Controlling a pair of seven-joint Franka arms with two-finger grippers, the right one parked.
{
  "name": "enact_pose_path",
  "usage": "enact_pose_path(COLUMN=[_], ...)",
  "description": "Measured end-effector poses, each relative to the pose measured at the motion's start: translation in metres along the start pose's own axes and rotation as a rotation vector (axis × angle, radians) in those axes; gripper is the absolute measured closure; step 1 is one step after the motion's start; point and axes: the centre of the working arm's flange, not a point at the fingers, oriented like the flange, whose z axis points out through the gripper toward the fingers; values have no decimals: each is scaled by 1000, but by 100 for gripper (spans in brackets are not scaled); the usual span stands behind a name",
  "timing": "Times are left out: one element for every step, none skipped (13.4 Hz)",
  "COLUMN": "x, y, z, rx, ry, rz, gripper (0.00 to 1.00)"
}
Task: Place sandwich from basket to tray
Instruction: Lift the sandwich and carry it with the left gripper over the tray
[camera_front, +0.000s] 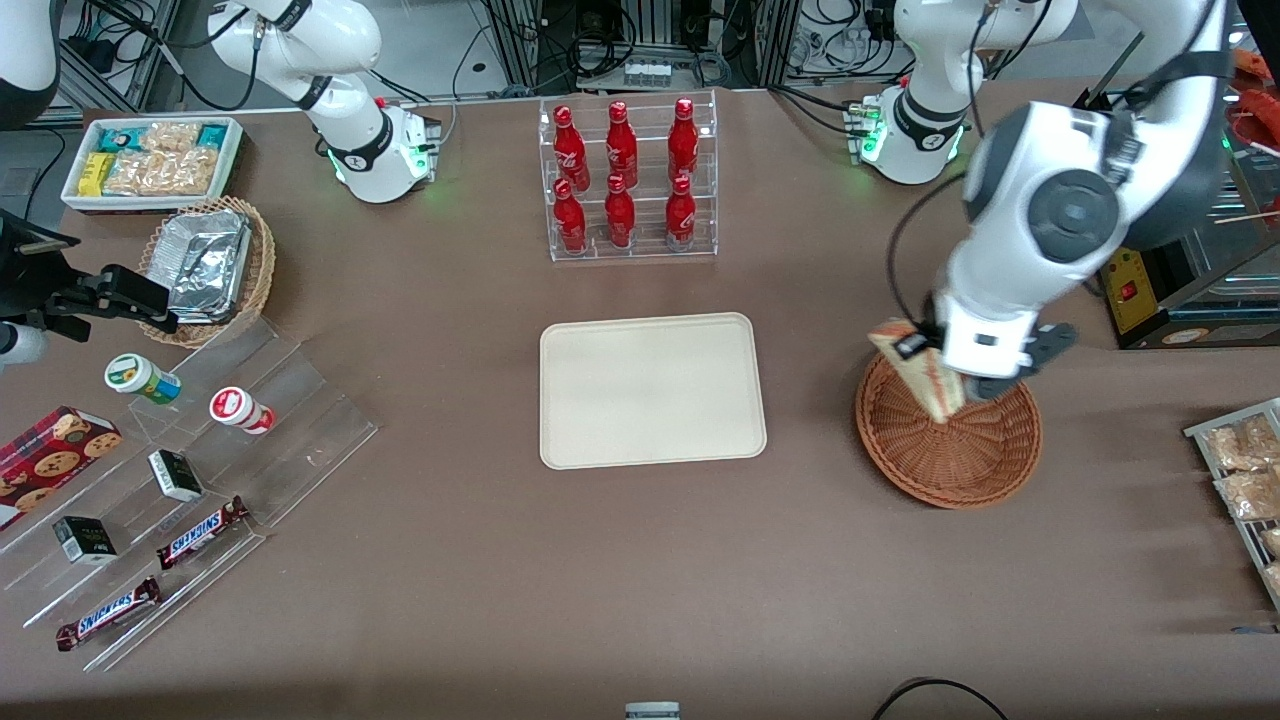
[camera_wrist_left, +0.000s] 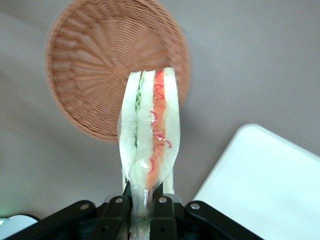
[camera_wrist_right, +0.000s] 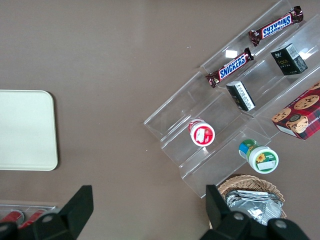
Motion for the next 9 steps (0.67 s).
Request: enact_pose_path(x=[-17,-35,-53,-68,-81,-91,-102,-115,-128], y=[18,38,59,77,92,106,120,135,150], z=[1,4,9,13,16,19,22,29,40], rx=[-3,-8,-15,-24,-37,-58,-81,-102,-113], ry=[-3,-9,-21,-34,-45,-53,-54,-50,-33], rz=[46,94,142,183,218,249,277,311,349], gripper=[85,85,85,85,85,85,85,85,85])
